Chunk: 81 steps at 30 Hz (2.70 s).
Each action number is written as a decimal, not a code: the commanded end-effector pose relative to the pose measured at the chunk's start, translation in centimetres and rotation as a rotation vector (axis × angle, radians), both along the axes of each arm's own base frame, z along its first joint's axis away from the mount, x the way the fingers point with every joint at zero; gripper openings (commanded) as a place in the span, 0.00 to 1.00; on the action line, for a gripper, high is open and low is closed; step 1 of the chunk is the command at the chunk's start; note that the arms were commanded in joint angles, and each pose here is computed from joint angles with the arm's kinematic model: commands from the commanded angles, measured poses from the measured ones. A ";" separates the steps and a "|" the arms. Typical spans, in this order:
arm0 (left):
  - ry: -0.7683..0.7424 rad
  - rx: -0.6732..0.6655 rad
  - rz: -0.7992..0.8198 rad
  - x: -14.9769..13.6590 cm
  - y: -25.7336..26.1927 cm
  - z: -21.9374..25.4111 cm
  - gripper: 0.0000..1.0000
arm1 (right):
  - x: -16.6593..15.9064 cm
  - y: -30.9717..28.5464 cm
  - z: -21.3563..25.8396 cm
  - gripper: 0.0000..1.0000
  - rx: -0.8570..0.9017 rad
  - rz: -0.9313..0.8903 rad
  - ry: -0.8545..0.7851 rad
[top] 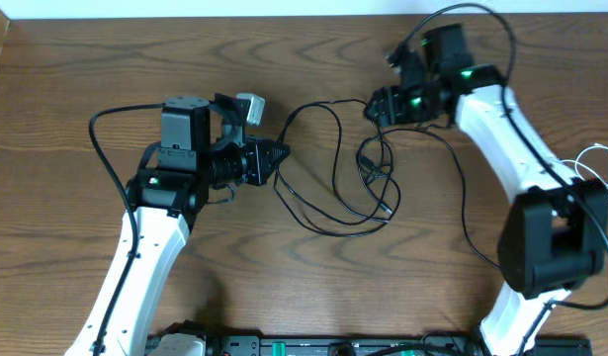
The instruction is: Untangle cables
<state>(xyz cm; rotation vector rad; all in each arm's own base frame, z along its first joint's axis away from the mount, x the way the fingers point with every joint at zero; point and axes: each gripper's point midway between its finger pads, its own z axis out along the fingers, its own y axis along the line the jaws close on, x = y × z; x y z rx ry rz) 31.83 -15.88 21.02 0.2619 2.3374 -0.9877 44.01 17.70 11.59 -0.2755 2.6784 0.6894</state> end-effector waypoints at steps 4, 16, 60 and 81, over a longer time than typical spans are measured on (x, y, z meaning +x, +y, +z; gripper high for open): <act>-0.018 0.054 0.026 0.5 0.7 -0.4 0.08 | -1.7 2.4 -2.5 0.61 -0.019 -0.047 0.120; -0.020 0.085 0.056 0.8 1.3 -0.7 0.07 | -5.2 2.3 -5.2 0.56 -0.092 -0.188 0.299; 0.074 0.632 0.977 3.6 17.6 -5.7 0.07 | -3.6 -15.8 27.1 0.01 0.211 -0.415 -0.595; -0.040 0.444 1.173 6.4 23.8 -1.2 0.17 | -8.9 -25.1 10.7 0.01 -0.446 -0.635 0.008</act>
